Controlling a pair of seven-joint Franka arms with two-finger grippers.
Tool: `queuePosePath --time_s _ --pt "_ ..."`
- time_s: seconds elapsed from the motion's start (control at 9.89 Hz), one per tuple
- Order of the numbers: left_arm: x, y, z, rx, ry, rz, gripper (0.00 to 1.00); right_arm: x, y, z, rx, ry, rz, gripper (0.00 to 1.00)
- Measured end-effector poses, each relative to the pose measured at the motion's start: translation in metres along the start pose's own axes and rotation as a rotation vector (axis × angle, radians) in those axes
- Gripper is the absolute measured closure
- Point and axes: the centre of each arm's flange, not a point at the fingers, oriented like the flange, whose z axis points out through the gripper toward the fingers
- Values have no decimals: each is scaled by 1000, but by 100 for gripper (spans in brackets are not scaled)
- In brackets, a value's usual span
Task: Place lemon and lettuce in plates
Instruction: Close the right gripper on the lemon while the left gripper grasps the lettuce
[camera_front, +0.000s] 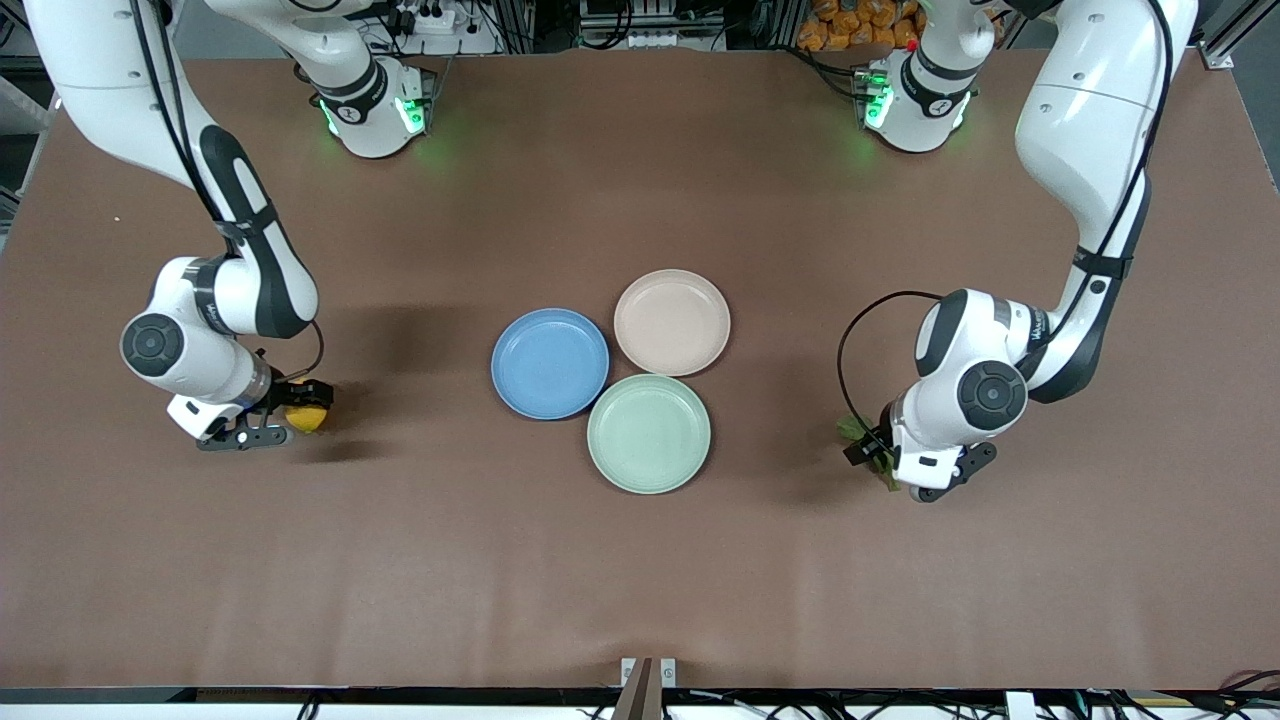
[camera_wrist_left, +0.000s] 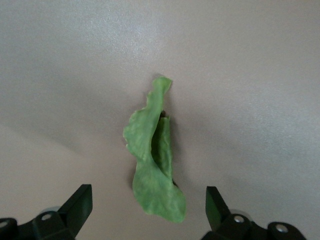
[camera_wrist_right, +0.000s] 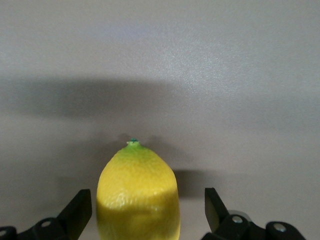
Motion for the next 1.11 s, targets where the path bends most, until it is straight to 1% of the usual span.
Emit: queuePosePath --time_s 0.2,0.81,1.11 --pt "0 0 12 14 4 12 0 0 0 8 1 2 3 0" --pt "2 2 28 4 9 16 0 -1 2 18 1 6 13 0" --pt "1 2 32 6 7 18 0 -1 1 23 19 4 34 0"
